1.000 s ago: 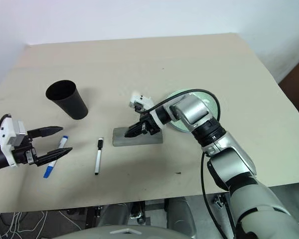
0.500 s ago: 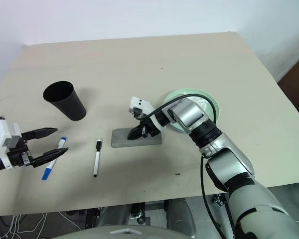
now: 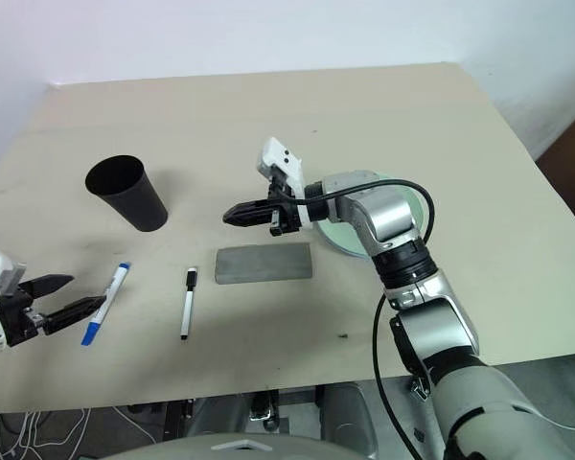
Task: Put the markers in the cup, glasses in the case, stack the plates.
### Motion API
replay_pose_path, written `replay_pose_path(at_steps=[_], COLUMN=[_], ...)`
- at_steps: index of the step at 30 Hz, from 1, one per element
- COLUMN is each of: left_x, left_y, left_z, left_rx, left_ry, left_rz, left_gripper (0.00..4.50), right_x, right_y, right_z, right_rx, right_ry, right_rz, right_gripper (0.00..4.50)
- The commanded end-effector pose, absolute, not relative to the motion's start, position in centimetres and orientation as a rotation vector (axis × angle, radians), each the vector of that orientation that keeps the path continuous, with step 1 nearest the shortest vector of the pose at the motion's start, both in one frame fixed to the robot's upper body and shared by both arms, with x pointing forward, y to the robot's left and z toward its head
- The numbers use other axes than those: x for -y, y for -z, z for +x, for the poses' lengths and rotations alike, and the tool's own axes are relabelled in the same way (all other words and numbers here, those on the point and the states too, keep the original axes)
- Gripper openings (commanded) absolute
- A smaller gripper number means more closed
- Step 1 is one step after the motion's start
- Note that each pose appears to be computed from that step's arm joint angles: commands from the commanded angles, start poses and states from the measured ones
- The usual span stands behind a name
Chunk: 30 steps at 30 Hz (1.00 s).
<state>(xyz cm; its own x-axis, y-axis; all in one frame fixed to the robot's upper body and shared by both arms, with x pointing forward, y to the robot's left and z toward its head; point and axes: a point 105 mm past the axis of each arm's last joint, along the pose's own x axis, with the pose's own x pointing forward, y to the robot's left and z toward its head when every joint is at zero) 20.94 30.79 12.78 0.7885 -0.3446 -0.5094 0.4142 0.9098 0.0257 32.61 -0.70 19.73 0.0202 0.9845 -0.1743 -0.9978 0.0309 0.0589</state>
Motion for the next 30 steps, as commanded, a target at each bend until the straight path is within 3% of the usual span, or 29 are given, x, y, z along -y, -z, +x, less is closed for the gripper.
replay_pose_path(at_steps=[1, 4, 7, 18, 30], left_x=[-31.1, -31.1, -30.8, -30.1, -29.1], left_y=[-13.2, -12.8, -12.2, -11.4, -9.6], left_z=[20.8, 20.9, 20.8, 21.3, 22.4], left_rx=[-0.522, -0.532, -0.546, -0.598, -0.675], left_ry=[0.339, 0.307, 0.298, 0.312, 0.269], left_rz=[0.163, 0.151, 0.131, 0.091, 0.103], left_gripper=[4.50, 4.50, 4.50, 4.50, 4.50], right_x=[1.0, 1.2, 1.9, 3.6, 3.8], right_y=[-21.9, -22.2, -23.0, -23.4, -22.0], right_z=[32.1, 31.9, 31.9, 32.5, 34.2], right_rx=[-0.068, -0.040, 0.047, 0.129, 0.104], right_ry=[-1.549, -1.546, -1.510, -1.410, -1.319], right_rz=[-0.076, -0.066, -0.048, -0.116, -0.140], right_gripper=[0.04, 0.04, 0.63, 4.48, 4.48])
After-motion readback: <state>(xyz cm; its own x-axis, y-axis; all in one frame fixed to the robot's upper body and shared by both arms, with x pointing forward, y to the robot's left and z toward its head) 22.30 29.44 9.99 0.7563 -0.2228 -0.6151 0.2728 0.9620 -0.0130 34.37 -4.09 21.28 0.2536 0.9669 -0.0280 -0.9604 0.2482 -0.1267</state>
